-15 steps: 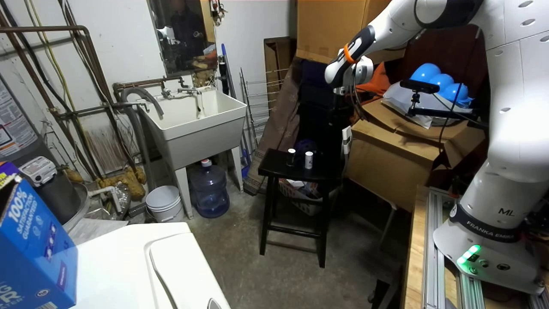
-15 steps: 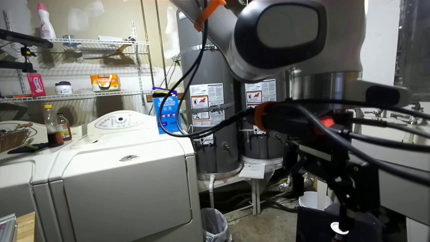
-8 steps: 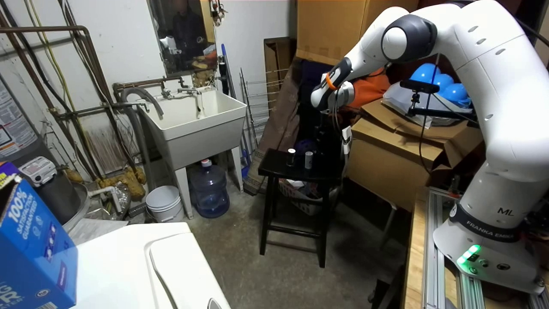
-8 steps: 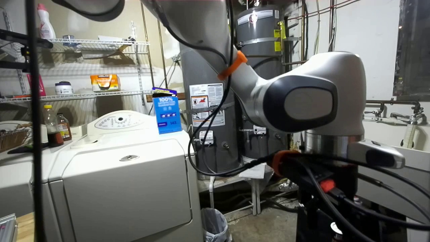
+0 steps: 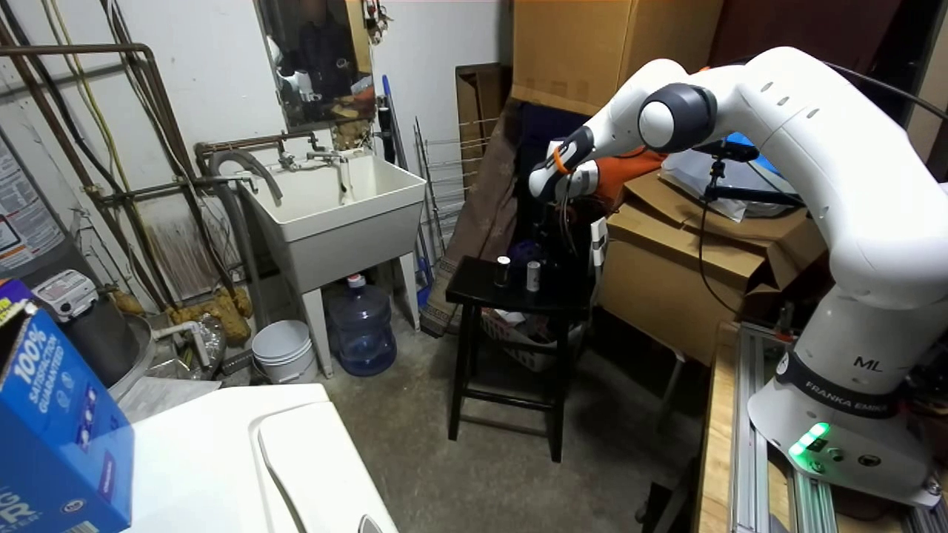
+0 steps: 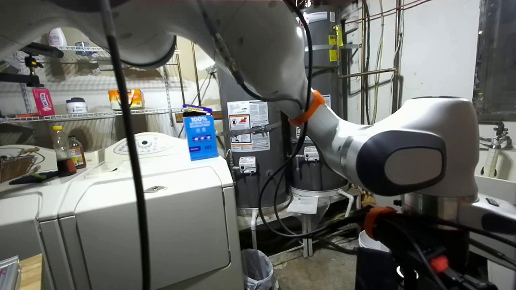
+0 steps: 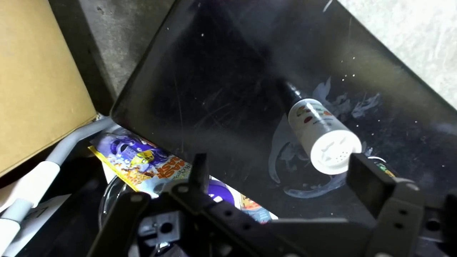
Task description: Put the bottle on top of the washer
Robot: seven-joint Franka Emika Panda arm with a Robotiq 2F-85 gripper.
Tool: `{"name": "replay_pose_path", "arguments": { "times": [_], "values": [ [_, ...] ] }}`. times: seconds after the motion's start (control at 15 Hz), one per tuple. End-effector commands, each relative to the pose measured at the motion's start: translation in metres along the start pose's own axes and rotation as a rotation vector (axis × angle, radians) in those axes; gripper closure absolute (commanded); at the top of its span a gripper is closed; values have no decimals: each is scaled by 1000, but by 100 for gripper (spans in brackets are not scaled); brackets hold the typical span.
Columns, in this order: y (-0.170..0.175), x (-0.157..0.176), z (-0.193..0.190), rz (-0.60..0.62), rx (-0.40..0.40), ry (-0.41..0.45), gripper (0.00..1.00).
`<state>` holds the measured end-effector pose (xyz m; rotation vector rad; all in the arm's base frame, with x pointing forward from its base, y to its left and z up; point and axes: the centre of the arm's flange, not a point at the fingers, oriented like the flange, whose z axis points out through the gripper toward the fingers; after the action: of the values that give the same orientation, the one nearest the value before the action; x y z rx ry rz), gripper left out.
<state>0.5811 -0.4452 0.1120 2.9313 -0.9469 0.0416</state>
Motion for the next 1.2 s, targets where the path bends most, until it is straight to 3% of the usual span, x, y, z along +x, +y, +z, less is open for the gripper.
{"name": "replay_pose_path", "arguments": {
  "times": [0.0, 0.53, 1.13],
  "values": [
    [-2, 4, 2, 1, 6, 8, 0],
    [-31, 19, 23, -39, 12, 58, 0],
    [-61, 18, 51, -63, 14, 35, 0]
  ]
}}
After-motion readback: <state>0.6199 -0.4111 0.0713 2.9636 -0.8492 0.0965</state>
